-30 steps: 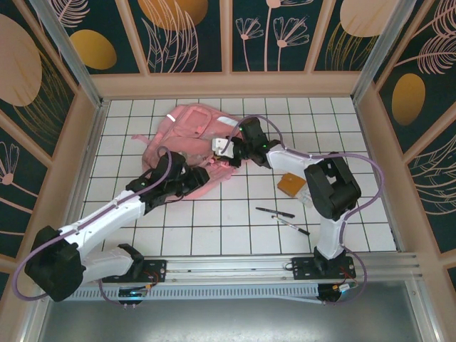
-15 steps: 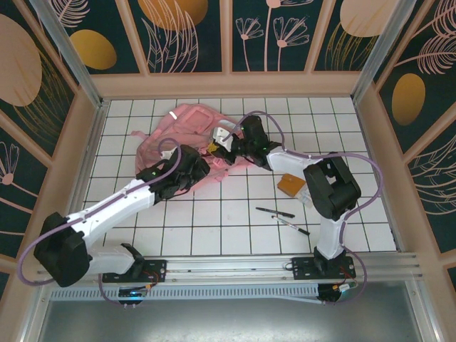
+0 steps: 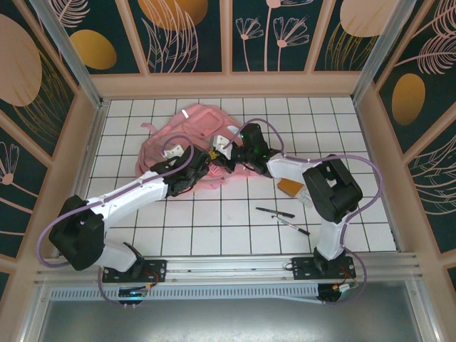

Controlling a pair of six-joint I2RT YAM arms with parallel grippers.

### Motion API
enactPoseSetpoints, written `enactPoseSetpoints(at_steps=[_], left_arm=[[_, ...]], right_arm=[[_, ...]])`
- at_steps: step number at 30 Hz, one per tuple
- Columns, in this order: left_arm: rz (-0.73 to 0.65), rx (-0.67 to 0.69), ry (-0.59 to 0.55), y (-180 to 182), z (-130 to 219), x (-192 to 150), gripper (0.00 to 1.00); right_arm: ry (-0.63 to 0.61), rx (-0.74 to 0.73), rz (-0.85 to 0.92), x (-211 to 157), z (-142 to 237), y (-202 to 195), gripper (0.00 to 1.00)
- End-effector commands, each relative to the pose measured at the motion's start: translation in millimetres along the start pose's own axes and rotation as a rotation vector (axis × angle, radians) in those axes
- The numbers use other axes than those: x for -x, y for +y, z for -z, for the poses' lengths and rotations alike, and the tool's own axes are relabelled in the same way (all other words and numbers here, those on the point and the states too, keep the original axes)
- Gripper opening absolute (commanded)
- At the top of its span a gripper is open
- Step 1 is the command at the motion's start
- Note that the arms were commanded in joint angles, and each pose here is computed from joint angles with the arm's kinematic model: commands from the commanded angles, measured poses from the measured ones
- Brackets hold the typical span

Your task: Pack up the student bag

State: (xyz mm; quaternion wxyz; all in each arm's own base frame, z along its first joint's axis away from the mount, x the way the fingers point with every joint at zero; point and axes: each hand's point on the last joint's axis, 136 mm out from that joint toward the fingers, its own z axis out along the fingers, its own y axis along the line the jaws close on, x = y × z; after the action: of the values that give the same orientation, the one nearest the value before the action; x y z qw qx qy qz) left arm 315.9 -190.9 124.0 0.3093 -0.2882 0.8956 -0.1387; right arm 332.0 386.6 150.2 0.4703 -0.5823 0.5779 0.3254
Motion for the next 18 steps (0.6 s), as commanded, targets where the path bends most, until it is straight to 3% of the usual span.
enactPoseSetpoints(at_steps=[1,7,14,18], left_arm=[[-0.034,-0.043,-0.104,-14.4,4.2,23.4,0.53],[-0.148,-0.175,-0.124,-24.7,33.8,33.0,0.38],[-0.328,-0.253,-0.124,-47.3,61.9,44.4,0.46],[-0.346,-0.249,-0.046,-51.3,54.0,31.1,0.47]], right_arm=[[-0.166,0.069,0.088,62.5,13.7,18.4,0.00],[-0.119,0.078,0.047,56.4,10.1,13.8,0.00],[-0.117,0.091,0.005,52.3,3.5,13.9,0.00],[-0.106,0.089,-0.015,49.1,0.6,11.8,0.00]])
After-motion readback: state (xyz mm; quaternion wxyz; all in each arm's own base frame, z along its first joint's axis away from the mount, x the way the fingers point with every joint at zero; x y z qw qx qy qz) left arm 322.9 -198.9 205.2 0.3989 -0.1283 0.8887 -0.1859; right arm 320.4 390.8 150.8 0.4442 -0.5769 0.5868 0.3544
